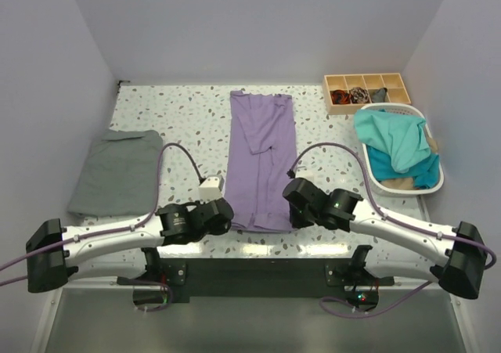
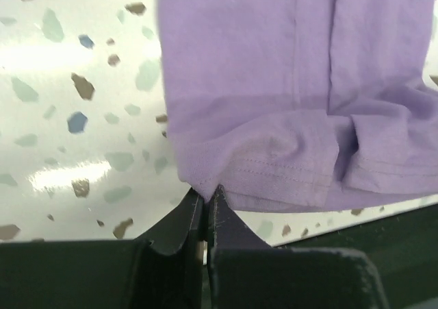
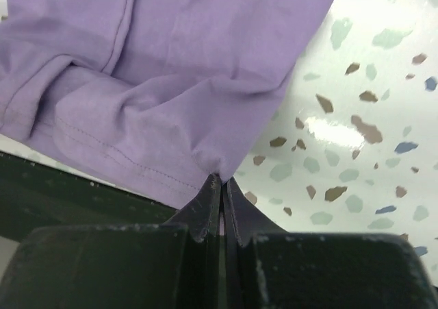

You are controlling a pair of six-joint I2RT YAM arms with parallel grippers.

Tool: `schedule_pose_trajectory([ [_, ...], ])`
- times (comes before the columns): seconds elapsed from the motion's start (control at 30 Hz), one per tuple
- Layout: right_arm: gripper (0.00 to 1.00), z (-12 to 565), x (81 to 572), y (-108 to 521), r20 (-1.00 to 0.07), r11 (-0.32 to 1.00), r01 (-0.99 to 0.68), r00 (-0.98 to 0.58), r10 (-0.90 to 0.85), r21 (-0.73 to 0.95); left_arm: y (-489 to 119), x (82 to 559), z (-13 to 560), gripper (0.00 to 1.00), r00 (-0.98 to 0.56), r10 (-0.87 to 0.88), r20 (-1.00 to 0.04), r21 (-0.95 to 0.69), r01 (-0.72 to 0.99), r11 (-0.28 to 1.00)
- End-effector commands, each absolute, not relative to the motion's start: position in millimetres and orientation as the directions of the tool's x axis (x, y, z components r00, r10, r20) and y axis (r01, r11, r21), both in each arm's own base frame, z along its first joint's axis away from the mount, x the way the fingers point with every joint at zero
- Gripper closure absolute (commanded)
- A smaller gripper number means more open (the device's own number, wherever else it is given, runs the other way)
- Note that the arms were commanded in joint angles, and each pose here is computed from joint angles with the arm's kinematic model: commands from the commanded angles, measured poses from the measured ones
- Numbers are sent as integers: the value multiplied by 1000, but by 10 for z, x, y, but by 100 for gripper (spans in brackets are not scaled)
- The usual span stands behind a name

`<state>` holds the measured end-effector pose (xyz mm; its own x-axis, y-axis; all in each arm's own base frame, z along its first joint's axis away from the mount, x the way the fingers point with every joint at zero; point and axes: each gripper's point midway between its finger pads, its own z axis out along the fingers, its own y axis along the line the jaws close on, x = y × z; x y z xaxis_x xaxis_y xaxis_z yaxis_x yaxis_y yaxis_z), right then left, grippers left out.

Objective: Fold and stack the t-shirts
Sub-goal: Fold the tshirt

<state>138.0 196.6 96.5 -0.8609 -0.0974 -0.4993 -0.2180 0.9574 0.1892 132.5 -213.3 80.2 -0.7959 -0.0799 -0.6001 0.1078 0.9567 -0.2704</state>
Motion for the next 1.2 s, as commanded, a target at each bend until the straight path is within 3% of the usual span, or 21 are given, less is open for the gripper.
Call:
schedule_pose_trajectory([
  [0.0, 100, 1142, 1772, 2034, -593, 962, -252, -793, -142, 107, -2104, 1806, 1009, 100, -701, -74, -710, -205, 105, 973],
  [0.23, 100, 1129, 2222, 2106, -598, 959, -284, -768, -231, -5, -2275, 2466, 1151, 100, -643, -95, -760, -224, 121, 967],
  [0.53, 100, 1084, 2793, 2075, -592, 972, -234, -782, -196, -13, -2411, 3091, 1081, 100, -642, -78, -763, -211, 134, 968],
  [1.17, 100, 991, 3556, 1967, -596, 983, -163, -782, -184, -90, -2341, 3794, 876, 100, -638, -70, -767, -178, 108, 978],
])
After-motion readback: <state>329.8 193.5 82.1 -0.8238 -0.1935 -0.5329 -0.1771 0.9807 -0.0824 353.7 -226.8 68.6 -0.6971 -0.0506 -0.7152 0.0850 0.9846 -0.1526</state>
